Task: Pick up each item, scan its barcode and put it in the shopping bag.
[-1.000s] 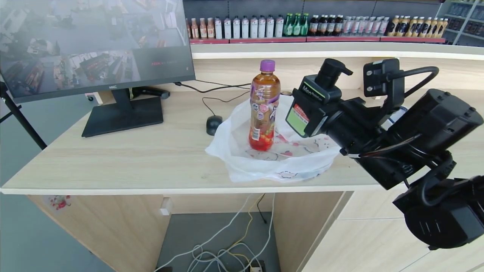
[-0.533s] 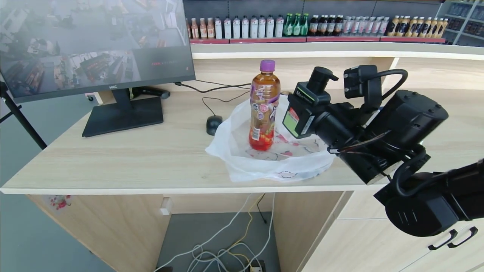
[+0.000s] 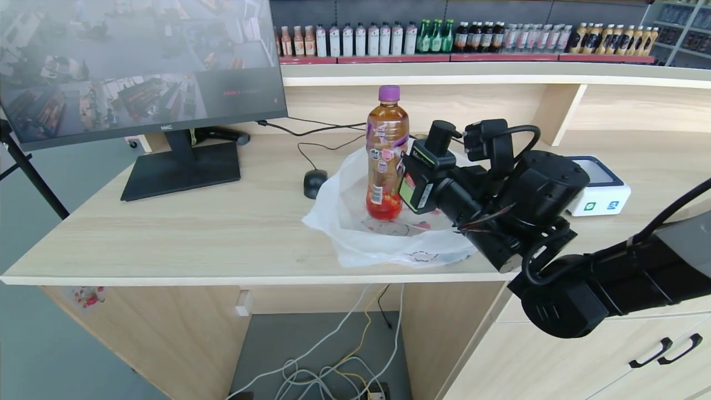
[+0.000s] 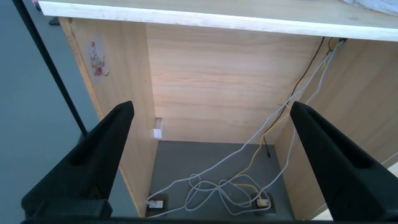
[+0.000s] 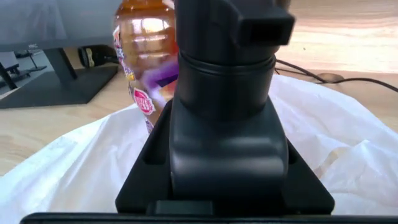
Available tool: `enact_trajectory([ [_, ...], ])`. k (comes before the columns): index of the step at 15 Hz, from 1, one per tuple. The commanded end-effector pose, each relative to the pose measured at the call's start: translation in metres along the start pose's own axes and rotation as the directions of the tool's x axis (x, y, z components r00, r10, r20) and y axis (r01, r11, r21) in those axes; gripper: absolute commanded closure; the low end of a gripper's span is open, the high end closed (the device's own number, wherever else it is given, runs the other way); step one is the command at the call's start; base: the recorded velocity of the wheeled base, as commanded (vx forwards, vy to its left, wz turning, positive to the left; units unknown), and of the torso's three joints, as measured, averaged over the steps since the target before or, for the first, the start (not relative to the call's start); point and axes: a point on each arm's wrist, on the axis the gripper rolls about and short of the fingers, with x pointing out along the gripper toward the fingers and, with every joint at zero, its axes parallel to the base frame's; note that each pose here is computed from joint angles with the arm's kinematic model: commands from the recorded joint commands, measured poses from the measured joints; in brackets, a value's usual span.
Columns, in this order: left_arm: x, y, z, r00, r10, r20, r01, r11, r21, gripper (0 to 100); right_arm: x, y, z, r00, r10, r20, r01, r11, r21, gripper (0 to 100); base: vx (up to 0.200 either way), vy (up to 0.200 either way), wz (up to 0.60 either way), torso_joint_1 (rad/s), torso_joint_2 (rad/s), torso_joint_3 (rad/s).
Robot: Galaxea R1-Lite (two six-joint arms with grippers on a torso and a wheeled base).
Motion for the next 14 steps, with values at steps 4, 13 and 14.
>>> enact_trajectory([
  [4, 0.000, 0.000, 0.000, 1.000, 0.001, 0.000, -0.001, 1.000, 0.000, 0, 0.001, -0.003, -0.008, 1.000, -0.007, -0.019, 0.007, 1.000, -0.008, 100, 0.000, 0.000, 0.00, 0.000, 0.00, 0.000],
  [13, 0.000, 0.000, 0.000, 1.000, 0.001, 0.000, -0.001, 1.000, 0.000, 0, 0.000, -0.012, -0.020, 0.997, -0.056, -0.056, 0.054, 0.998, -0.025, 100, 0.000, 0.000, 0.00, 0.000, 0.00, 0.000],
  [14, 0.000, 0.000, 0.000, 1.000, 0.001, -0.001, -0.001, 1.000, -0.002, 0, 0.000, -0.012, -0.022, 0.997, -0.056, -0.060, 0.054, 0.998, -0.027, 100, 0.000, 0.000, 0.00, 0.000, 0.00, 0.000],
])
